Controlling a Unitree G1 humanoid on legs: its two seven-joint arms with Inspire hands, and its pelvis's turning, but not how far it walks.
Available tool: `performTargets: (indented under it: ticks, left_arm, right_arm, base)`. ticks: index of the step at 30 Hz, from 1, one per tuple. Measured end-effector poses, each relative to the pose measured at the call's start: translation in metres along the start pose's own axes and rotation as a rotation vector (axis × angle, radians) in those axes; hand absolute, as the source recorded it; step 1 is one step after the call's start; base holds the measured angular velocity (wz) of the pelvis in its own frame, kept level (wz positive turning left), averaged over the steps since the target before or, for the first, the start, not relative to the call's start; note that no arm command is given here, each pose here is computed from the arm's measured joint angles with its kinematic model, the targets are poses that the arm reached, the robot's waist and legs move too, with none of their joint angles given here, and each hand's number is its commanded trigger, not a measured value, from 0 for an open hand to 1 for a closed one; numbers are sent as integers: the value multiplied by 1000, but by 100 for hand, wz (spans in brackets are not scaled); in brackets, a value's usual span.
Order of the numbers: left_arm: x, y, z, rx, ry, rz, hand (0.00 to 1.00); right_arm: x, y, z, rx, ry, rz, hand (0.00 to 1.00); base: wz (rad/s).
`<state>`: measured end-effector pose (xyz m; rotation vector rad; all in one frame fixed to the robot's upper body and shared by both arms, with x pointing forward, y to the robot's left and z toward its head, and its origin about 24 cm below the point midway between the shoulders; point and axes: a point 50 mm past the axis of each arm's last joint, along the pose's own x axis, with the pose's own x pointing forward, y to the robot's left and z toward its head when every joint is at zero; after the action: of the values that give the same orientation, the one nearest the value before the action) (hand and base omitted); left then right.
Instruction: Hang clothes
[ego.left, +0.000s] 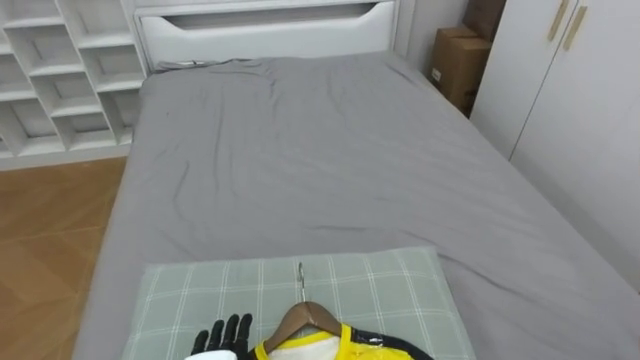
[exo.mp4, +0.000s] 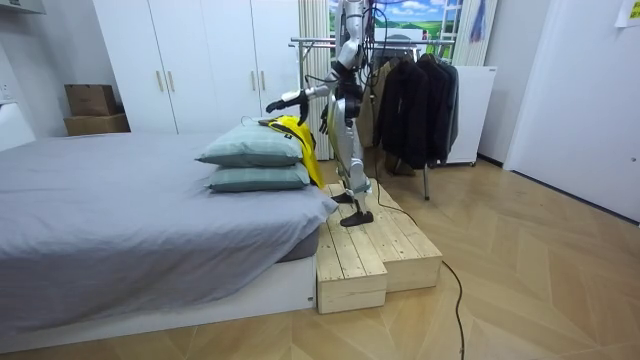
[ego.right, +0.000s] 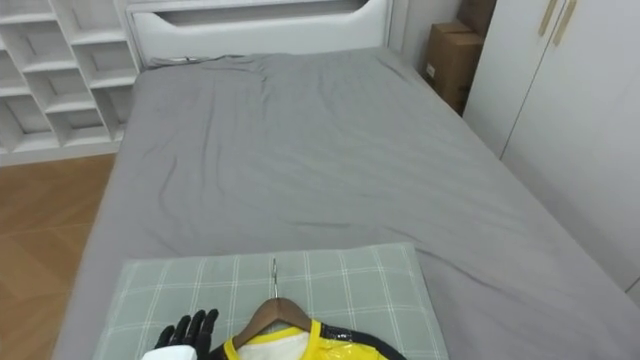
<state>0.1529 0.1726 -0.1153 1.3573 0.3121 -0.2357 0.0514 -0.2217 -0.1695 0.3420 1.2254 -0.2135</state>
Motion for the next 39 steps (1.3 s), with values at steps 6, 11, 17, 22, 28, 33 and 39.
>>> performTargets:
  ticks: [6, 11, 17, 22, 28, 33, 39]
  left_arm:
    - [-2, -5, -3, 1, 15, -44, 0]
    - [-2, -4, -4, 1, 23, -43, 0]
    - [0, -2, -7, -5, 41, -38, 0]
    - [-1, -4, -11, -10, 70, -50, 0]
    - [-2, -6, -15, -16, 103, -69, 0]
    - [0, -4, -18, -26, 122, -62, 0]
    - [9, 2, -19, -21, 120, -53, 0]
  right_arm:
    - [-1, -1, -2, 18, 0, -2, 0]
    - [-1, -1, -3, 21, 1, -2, 0]
    - [-2, -3, -6, 28, 6, -4, 0]
    - [-3, -4, -7, 39, 5, -7, 0]
    - [-3, -6, -7, 42, 3, -13, 0]
    - [-5, -13, -5, 35, 2, -30, 0]
    - [-5, -13, -4, 33, -1, -31, 0]
  base:
    - [-1]
    - [-2]
    - [0]
    - [0]
    - [-1]
    - [-7]
    - [-2]
